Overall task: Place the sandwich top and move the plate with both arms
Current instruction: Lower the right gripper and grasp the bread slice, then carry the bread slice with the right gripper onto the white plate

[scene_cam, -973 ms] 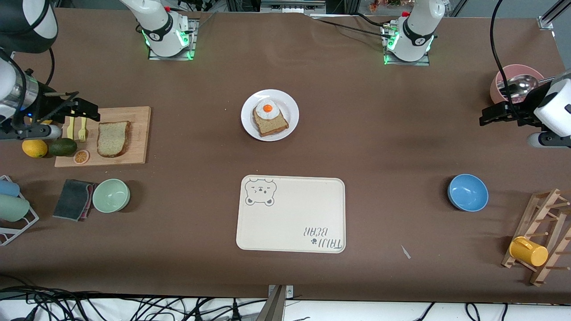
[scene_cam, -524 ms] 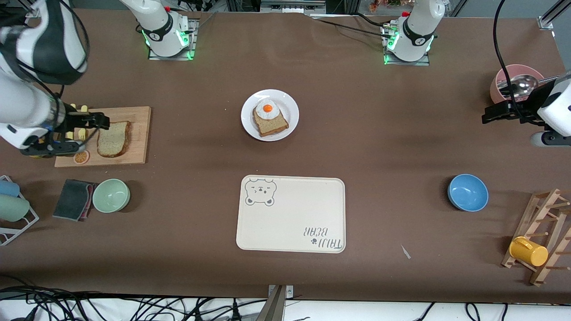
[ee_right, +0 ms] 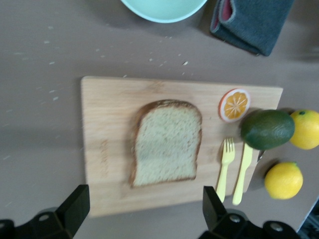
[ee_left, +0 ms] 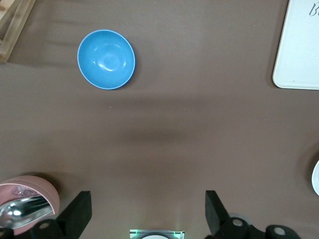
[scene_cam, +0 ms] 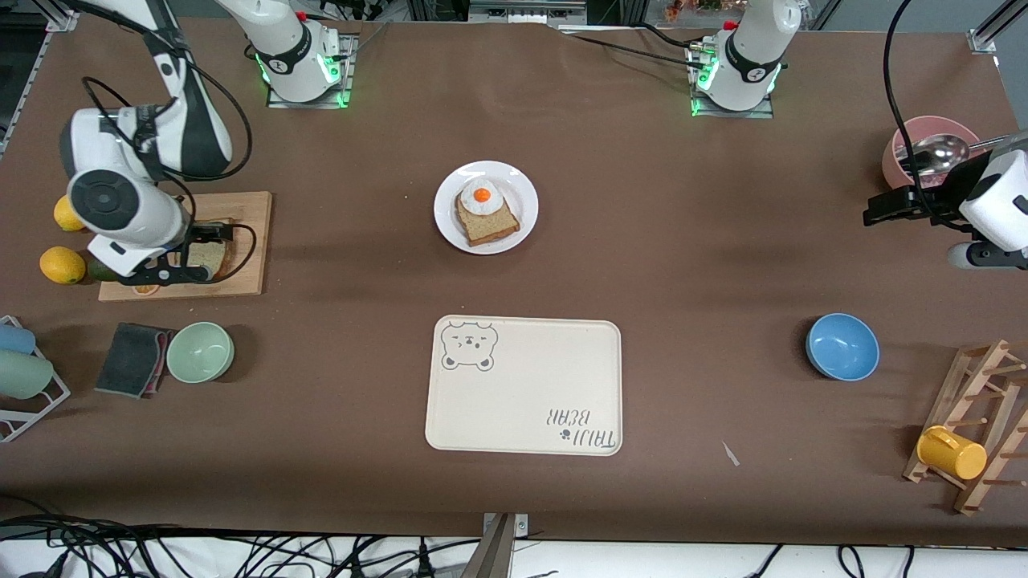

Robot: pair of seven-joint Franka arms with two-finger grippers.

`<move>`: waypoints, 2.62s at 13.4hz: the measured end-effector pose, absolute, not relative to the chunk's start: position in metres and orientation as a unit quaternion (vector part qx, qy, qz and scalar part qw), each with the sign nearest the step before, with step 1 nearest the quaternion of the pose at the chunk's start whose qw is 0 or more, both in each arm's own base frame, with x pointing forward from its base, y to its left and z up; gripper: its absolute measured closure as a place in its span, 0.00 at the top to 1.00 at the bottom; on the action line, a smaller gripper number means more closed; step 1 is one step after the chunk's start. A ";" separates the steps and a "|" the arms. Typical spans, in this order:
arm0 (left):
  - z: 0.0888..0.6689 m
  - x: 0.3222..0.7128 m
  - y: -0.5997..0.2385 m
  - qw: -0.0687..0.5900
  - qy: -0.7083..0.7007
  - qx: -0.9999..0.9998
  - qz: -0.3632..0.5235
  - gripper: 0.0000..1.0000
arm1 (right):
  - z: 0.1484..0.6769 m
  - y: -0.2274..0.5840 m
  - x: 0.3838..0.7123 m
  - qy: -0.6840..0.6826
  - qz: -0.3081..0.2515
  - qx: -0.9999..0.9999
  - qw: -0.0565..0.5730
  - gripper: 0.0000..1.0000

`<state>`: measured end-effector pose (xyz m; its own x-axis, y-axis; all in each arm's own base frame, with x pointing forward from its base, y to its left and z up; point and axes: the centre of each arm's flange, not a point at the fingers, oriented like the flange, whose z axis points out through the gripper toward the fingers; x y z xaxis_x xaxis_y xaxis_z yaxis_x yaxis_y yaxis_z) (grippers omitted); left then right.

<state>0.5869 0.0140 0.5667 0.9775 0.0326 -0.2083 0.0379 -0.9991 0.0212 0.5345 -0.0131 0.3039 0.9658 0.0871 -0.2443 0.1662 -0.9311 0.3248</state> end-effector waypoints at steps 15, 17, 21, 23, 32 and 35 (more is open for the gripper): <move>0.606 0.569 0.023 0.013 0.027 0.997 -0.067 1.00 | 0.194 -0.041 0.511 0.073 -0.097 0.981 0.153 0.52; 0.614 0.567 0.022 0.012 0.026 0.998 -0.056 1.00 | 0.193 -0.043 0.510 0.071 -0.099 0.981 0.154 0.42; 0.614 0.568 0.021 0.012 0.026 0.998 -0.050 1.00 | 0.193 -0.045 0.510 0.070 -0.100 0.980 0.154 0.18; 0.614 0.568 0.021 0.012 0.026 0.998 -0.051 1.00 | 0.193 -0.045 0.510 0.069 -0.100 0.980 0.154 0.08; 0.613 0.568 0.016 0.012 0.021 0.998 -0.051 1.00 | 0.254 -0.026 0.555 0.063 -0.157 0.965 0.198 0.07; 0.614 0.568 0.011 0.013 0.016 0.998 -0.051 1.00 | 0.283 0.004 0.566 0.051 -0.186 0.964 0.185 0.07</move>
